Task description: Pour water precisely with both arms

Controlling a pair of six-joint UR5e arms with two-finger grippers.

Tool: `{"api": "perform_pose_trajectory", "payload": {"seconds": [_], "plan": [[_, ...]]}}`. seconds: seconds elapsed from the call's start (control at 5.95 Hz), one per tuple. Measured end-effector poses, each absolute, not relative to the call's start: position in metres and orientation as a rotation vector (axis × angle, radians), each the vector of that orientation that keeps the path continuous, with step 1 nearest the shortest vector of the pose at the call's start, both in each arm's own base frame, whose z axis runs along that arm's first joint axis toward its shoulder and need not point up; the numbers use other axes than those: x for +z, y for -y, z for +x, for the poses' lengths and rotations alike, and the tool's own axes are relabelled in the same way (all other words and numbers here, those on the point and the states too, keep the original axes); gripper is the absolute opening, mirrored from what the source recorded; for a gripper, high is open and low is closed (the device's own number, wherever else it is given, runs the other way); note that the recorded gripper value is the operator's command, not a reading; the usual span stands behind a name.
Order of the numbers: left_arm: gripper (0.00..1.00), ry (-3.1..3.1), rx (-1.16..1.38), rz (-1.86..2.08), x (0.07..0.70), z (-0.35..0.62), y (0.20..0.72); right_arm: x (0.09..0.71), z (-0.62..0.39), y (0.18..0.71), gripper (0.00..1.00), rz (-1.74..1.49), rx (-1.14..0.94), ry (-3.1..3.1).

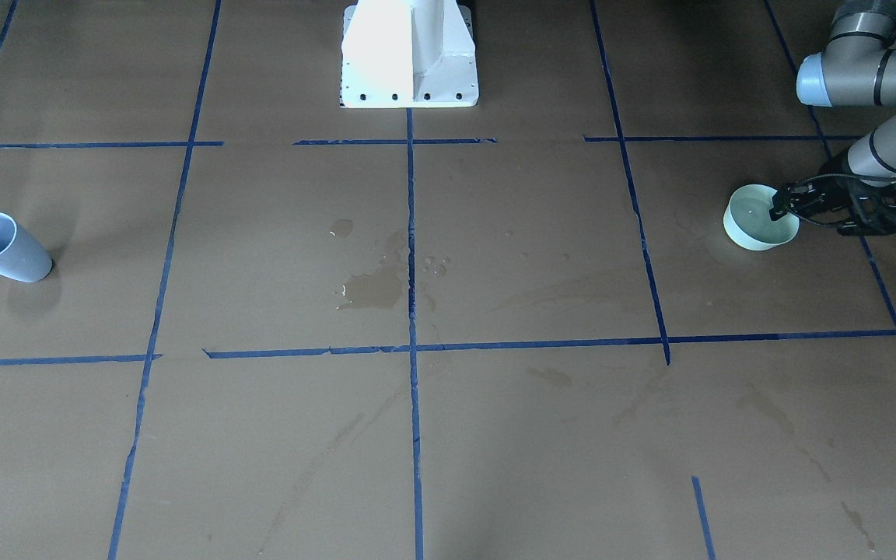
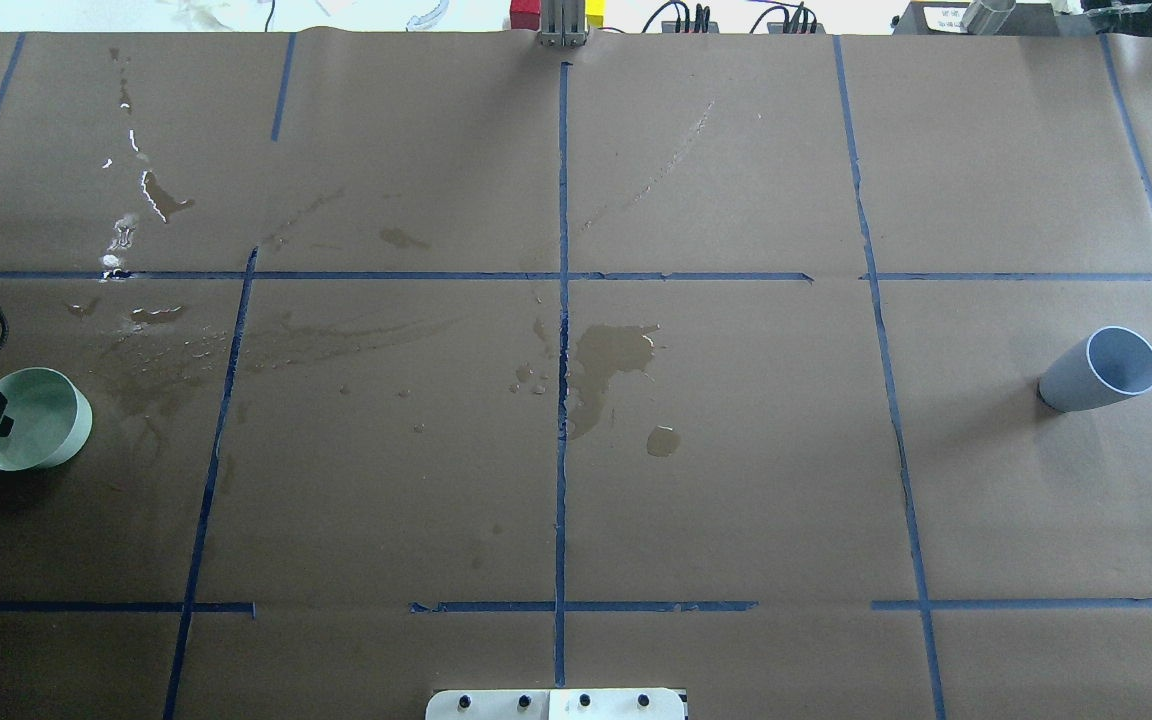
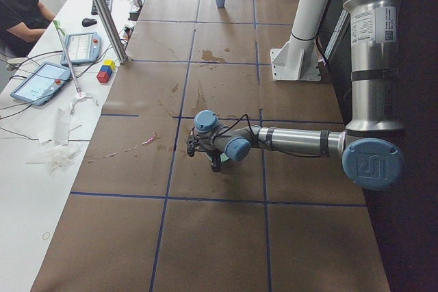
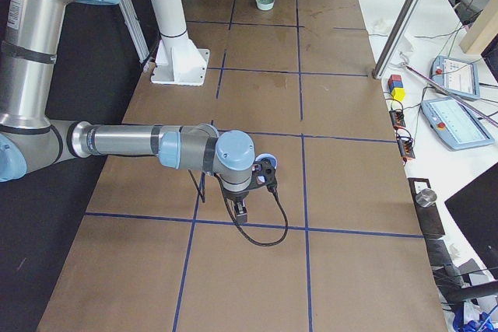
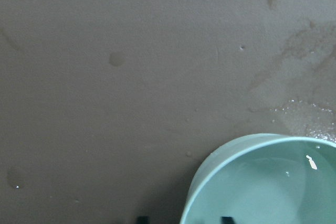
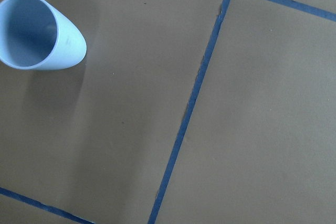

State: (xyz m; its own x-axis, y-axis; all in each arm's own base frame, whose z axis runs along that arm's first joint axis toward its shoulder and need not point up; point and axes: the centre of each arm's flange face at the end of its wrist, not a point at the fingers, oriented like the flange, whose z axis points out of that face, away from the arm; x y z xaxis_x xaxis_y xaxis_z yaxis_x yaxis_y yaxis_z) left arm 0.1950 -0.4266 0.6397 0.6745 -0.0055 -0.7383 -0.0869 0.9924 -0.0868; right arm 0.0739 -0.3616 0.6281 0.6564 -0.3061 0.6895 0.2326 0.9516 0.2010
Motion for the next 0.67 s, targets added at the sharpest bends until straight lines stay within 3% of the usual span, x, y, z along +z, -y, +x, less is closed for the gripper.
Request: {"api": "perform_pose_trajectory", "payload": {"seconds": [0.67], "plan": [[0.00,-0.897,0.064,-0.070,0.590,0.217,0.456,0.628,0.074,0.362,1.00,0.098,-0.305,0.801]]}}
